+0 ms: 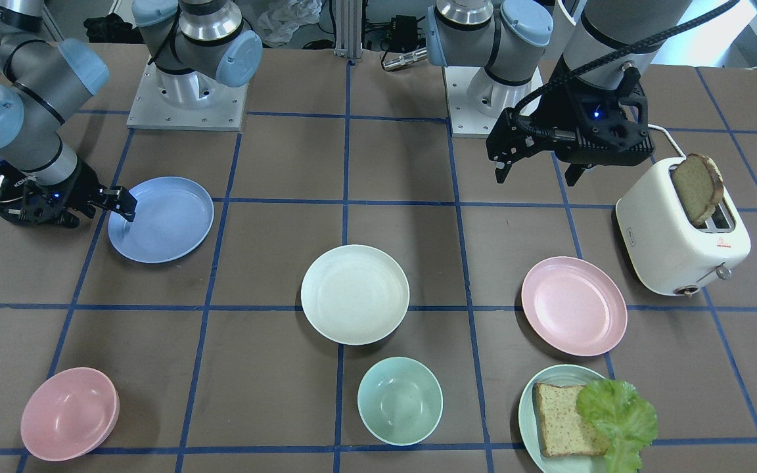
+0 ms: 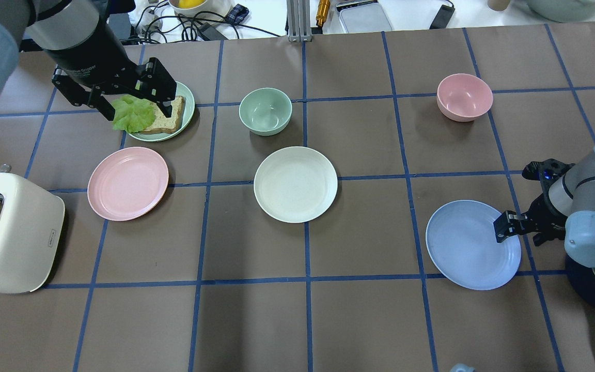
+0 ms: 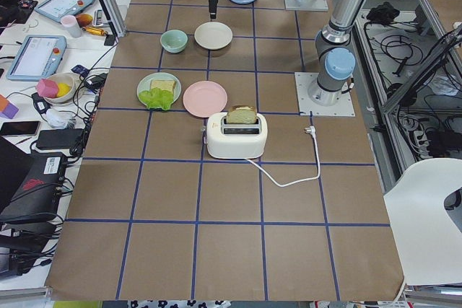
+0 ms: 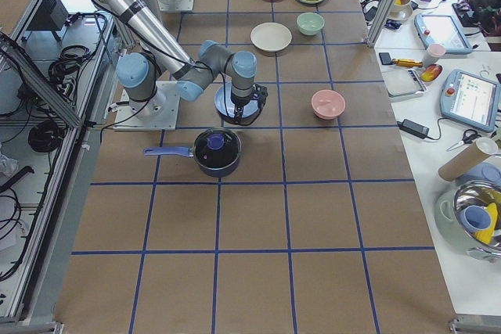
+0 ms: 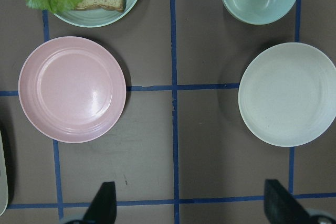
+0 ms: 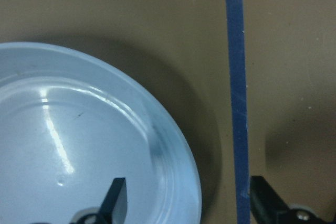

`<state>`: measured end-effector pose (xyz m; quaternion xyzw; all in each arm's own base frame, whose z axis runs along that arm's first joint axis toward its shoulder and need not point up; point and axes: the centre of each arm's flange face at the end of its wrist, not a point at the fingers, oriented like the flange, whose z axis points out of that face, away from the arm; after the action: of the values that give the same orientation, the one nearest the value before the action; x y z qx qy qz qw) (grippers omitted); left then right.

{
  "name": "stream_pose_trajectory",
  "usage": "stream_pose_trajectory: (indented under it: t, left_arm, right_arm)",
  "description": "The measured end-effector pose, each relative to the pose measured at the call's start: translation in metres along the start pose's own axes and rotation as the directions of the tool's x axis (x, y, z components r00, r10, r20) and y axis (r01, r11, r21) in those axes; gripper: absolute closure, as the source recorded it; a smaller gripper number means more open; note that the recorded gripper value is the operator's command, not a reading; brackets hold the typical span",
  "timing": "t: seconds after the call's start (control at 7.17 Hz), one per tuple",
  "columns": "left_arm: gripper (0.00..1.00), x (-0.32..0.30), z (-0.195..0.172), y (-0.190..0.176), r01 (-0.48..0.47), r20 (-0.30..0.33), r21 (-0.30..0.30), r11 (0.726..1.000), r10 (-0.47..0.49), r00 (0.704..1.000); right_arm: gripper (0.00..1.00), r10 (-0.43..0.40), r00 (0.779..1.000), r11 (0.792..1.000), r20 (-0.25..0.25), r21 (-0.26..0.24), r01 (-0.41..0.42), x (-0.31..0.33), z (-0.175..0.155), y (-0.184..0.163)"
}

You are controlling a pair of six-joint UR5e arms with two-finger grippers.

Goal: Stack three plates with pink and blue
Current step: 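Lower the right gripper to the light blue plate's rim and grip it, then lift the blue plate's edge with right gripper while left gripper nears pink plate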

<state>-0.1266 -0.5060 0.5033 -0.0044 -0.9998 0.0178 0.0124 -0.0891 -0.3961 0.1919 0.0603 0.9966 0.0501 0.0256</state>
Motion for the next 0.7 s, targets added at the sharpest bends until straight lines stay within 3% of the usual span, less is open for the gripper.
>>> stream_pose_trajectory:
  t: [0.14,0.7]
  left_arm:
    - [0.00,0.0000,-0.0002,0.0002,0.000,0.000,0.000,1.000,0.000,1.000]
    - [0.00,-0.0006,-0.0004,0.0004,0.001,0.000,-0.001,1.000,-0.001,1.000]
  right_arm:
    - [0.54,0.010,1.000,1.000,0.006,-0.004,-0.010,0.0039,0.0015,0.0006]
    - [0.82,0.015,1.000,1.000,0.015,-0.014,-0.015,0.0056,0.0039,0.0020]
